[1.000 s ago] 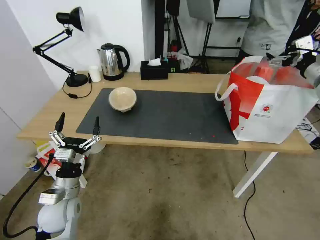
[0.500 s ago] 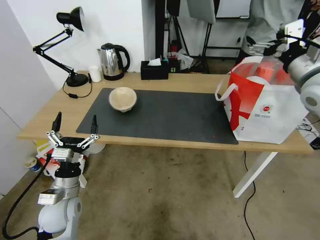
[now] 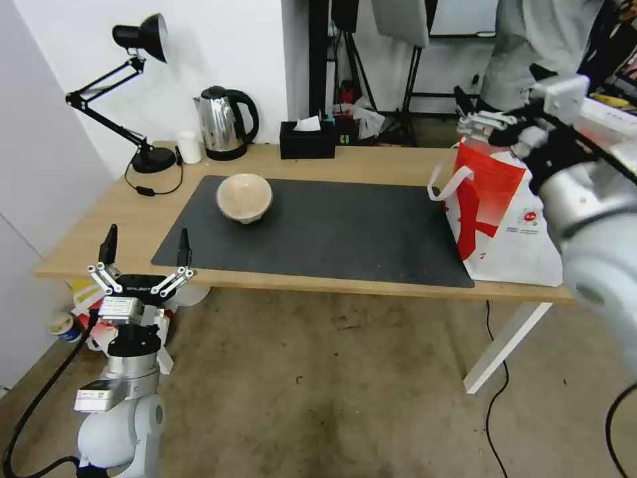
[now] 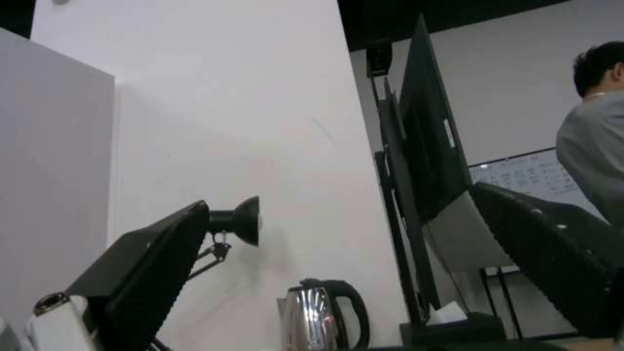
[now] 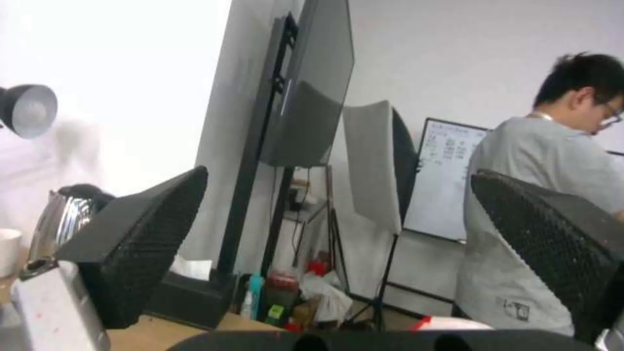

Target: Pick up the trash from the table and place it into the takeout bag.

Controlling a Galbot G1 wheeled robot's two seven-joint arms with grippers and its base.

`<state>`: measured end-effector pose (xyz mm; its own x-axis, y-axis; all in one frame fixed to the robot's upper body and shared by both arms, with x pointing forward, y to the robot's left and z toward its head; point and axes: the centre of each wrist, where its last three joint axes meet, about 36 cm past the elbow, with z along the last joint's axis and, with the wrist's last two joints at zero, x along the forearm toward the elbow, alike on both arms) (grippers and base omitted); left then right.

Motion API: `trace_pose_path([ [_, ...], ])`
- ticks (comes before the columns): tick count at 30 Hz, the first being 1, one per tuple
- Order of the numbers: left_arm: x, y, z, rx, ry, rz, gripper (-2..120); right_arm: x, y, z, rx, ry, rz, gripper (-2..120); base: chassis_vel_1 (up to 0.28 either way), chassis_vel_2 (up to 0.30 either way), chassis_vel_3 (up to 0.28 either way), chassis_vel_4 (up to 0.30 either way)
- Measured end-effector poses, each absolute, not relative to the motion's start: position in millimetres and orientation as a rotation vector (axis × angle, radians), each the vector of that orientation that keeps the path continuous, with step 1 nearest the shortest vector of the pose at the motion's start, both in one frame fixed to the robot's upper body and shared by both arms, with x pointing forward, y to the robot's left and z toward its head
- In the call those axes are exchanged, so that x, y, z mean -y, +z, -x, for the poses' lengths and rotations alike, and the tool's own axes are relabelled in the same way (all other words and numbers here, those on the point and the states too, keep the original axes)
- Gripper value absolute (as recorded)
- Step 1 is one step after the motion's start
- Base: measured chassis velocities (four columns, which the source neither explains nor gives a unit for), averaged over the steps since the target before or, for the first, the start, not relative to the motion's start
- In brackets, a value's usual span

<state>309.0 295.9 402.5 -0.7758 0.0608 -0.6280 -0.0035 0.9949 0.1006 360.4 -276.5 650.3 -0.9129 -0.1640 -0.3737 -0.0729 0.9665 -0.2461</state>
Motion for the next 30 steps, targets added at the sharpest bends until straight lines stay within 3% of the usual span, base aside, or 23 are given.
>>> trace_pose_path([
  [13,-289.6,404.4,-297.2,-2.469,0.114,-0.063,100,246.6,577.0,-317.6,-2.627,-0.214,0.12,100,0.0,0.0,0.0,0.0],
  [30,-287.7,410.7,-291.5,-2.463,0.113,-0.061,100,167.8,505.3,-281.4,-2.61,-0.012,0.133,100,0.0,0.0,0.0,0.0],
])
